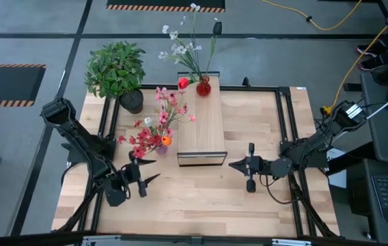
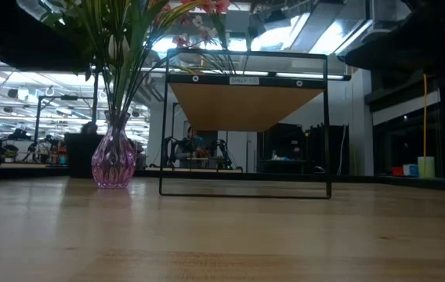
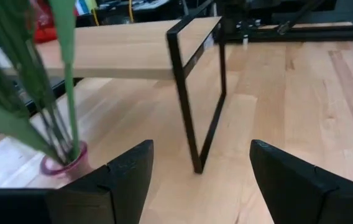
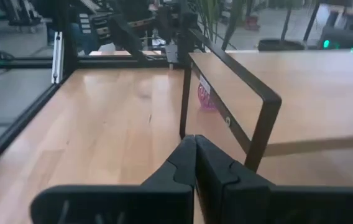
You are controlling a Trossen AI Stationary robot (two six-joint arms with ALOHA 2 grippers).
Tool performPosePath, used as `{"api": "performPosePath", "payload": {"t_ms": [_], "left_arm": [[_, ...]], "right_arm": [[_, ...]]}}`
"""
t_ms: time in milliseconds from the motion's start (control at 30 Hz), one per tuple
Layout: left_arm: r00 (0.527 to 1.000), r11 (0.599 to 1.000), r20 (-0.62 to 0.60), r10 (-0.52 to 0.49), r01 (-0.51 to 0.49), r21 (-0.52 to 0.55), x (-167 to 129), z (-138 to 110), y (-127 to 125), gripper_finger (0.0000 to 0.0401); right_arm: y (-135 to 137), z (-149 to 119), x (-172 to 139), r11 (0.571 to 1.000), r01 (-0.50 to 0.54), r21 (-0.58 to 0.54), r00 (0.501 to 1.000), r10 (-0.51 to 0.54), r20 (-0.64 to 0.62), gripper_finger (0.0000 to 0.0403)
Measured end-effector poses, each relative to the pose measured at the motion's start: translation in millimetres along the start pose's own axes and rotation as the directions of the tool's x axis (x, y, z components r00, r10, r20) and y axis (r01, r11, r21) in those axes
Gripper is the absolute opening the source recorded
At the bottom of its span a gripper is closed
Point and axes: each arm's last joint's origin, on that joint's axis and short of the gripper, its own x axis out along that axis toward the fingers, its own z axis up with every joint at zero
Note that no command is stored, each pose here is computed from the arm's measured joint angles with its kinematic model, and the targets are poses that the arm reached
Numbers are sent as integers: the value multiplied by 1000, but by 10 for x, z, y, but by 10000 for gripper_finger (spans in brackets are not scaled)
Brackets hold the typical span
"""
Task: Pick and place flowers into a vace then onto a shelf
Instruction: Put the violet vase on the shelf
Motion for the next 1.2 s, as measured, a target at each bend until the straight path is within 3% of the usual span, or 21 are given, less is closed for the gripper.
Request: {"api": "performPosePath", "payload": {"t_ms": [200, 533, 1200], "left_arm": [[998, 998, -30, 62, -63, -24, 8, -90, 105, 260], [972, 974, -104, 212, -219, -57, 212, -134, 331, 260], [922, 918, -218, 319, -358, -171, 510, -139, 556, 260]], "right_arm": [[-6, 79, 11, 999, 3, -37, 998, -1, 63, 9], [-6, 82, 11, 999, 4, -36, 998, -1, 66, 9], [-5, 82, 10, 999, 2, -34, 998, 0, 66, 9]]}}
